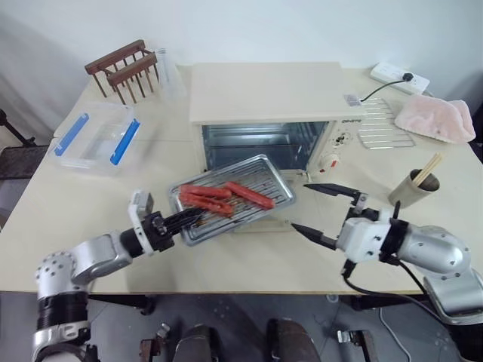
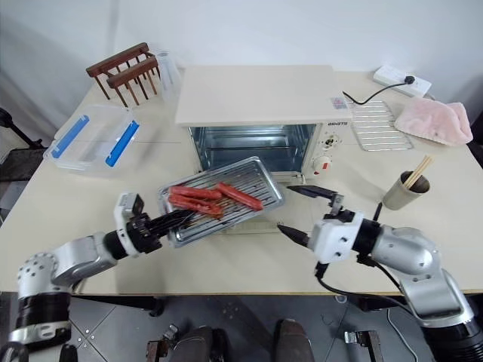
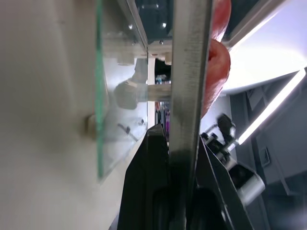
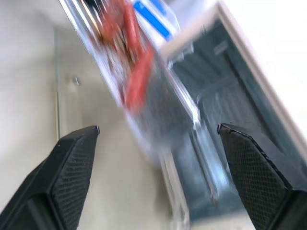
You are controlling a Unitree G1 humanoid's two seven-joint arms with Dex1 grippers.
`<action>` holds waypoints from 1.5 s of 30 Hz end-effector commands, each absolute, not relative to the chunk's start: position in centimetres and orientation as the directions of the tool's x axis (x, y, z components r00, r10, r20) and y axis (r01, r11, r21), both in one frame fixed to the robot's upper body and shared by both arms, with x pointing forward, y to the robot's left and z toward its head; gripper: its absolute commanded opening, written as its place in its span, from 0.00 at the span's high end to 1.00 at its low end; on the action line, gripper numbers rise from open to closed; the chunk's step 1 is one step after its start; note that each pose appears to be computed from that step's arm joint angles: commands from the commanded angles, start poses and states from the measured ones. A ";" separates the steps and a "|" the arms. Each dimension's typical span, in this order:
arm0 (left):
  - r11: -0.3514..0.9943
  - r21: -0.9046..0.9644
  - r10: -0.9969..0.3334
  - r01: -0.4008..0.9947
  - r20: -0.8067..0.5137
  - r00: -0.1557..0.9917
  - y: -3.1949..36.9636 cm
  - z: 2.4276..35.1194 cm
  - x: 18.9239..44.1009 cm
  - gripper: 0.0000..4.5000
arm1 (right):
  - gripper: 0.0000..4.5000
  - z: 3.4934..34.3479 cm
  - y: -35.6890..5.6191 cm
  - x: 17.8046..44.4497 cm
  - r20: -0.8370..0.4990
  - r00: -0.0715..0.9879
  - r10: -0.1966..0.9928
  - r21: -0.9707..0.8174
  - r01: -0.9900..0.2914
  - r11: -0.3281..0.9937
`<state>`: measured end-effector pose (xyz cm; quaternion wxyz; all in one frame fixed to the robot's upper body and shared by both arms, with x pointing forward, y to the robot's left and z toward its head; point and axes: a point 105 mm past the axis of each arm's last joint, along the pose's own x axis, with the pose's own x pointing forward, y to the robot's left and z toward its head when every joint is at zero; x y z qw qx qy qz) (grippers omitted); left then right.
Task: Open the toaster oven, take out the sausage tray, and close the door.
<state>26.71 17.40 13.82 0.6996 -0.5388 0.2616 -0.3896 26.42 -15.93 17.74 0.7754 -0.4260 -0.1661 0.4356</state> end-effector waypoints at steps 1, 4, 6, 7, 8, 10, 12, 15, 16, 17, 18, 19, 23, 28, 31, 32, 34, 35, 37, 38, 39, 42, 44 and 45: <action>0.068 -0.943 -0.785 0.325 0.151 0.601 19.3 15.0 25.3 1.00 | 0.12 17.2 -18.5 27.0 -0.113 0.609 0.785 -0.751 -0.570 0.334; 0.040 -0.948 -0.715 0.316 0.194 0.672 21.6 14.4 23.9 1.00 | 0.27 15.9 -21.1 28.1 -0.112 0.671 0.733 -0.650 -0.608 0.457; 0.042 -0.955 -0.698 0.294 0.183 0.692 22.5 13.7 22.7 1.00 | 0.42 15.5 -22.5 28.9 -0.103 0.710 0.696 -0.633 -0.587 0.505; 0.040 -0.956 -0.682 0.289 0.185 0.708 23.1 13.5 22.1 1.00 | 0.50 15.0 -23.2 29.1 -0.118 0.720 0.684 -0.616 -0.594 0.518; 0.039 -0.957 -0.671 0.286 0.187 0.718 23.4 13.4 21.7 1.00 | 0.56 14.7 -23.6 29.3 -0.130 0.724 0.678 -0.602 -0.601 0.526; 0.049 -0.963 -0.627 0.265 0.176 0.759 24.5 12.9 20.9 1.00 | 0.70 13.8 -24.6 29.9 -0.146 0.739 0.657 -0.541 -0.616 0.573; 0.050 -0.967 -0.593 0.252 0.174 0.786 25.1 12.5 20.2 1.00 | 0.87 12.7 -25.1 30.4 -0.171 0.743 0.647 -0.510 -0.628 0.587; 0.044 -0.970 -0.554 0.239 0.176 0.813 25.5 12.0 19.3 1.00 | 0.99 11.4 -25.2 30.8 -0.205 0.731 0.650 -0.492 -0.651 0.577; 0.041 -0.971 -0.543 0.236 0.176 0.821 25.7 11.8 19.1 1.00 | 0.99 11.1 -25.0 30.9 -0.214 0.725 0.655 -0.483 -0.661 0.574; 0.041 -0.972 -0.525 0.231 0.176 0.833 25.9 11.6 18.8 1.00 | 0.99 10.9 -24.8 31.1 -0.223 0.715 0.663 -0.474 -0.673 0.567; 0.041 -0.973 -0.513 0.228 0.175 0.840 26.0 11.5 18.7 1.00 | 0.99 10.7 -24.6 31.3 -0.228 0.709 0.668 -0.468 -0.681 0.563; 0.041 -0.974 -0.497 0.225 0.175 0.850 26.2 11.4 18.5 1.00 | 0.99 10.7 -24.3 31.5 -0.230 0.701 0.675 -0.465 -0.689 0.557; 0.032 -0.966 -0.419 0.255 0.219 0.881 26.9 11.6 18.7 1.00 | 0.99 10.7 -23.0 32.0 -0.209 0.651 0.730 -0.427 -0.732 0.531; 0.021 -0.957 -0.311 0.290 0.270 0.911 27.6 11.8 19.5 1.00 | 0.99 11.3 -21.4 32.0 -0.130 0.563 0.816 -0.364 -0.793 0.488; 0.016 -0.955 -0.245 0.296 0.283 0.927 28.1 11.9 19.9 1.00 | 0.99 11.7 -20.9 31.8 -0.103 0.528 0.843 -0.323 -0.820 0.473; 0.016 -0.955 -0.230 0.296 0.285 0.931 28.2 11.9 20.0 1.00 | 0.99 11.9 -20.8 31.8 -0.093 0.525 0.846 -0.315 -0.822 0.475; 0.014 -0.955 -0.208 0.297 0.287 0.935 28.3 11.9 20.1 1.00 | 0.99 12.3 -20.6 31.6 -0.067 0.520 0.852 -0.289 -0.827 0.482; 0.014 -0.956 -0.198 0.293 0.285 0.938 28.3 11.9 20.2 1.00 | 0.99 12.5 -20.6 31.5 -0.052 0.523 0.851 -0.283 -0.825 0.489; 0.014 -0.959 -0.196 0.284 0.276 0.941 28.2 11.8 20.2 1.00 | 0.99 13.4 -20.5 31.3 0.005 0.516 0.857 -0.277 -0.822 0.497; 0.014 -0.960 -0.197 0.280 0.272 0.942 28.2 11.7 20.2 1.00 | 0.99 13.9 -20.4 31.1 0.027 0.516 0.856 -0.271 -0.821 0.503; 0.015 -0.961 -0.198 0.278 0.269 0.942 28.1 11.7 20.3 1.00 | 0.99 14.3 -20.4 31.0 0.039 0.515 0.856 -0.266 -0.821 0.506; 0.020 -0.962 -0.209 0.272 0.262 0.942 28.1 11.7 20.3 1.00 | 0.99 16.3 -20.2 30.6 0.121 0.506 0.854 -0.251 -0.817 0.519; 0.025 -0.964 -0.223 0.266 0.254 0.941 28.1 11.7 20.3 1.00 | 0.99 18.2 -20.3 30.5 0.183 0.502 0.845 -0.232 -0.813 0.534; 0.028 -0.964 -0.229 0.263 0.250 0.941 28.1 11.7 20.3 1.00 | 0.99 18.9 -20.3 30.5 0.198 0.503 0.841 -0.224 -0.812 0.538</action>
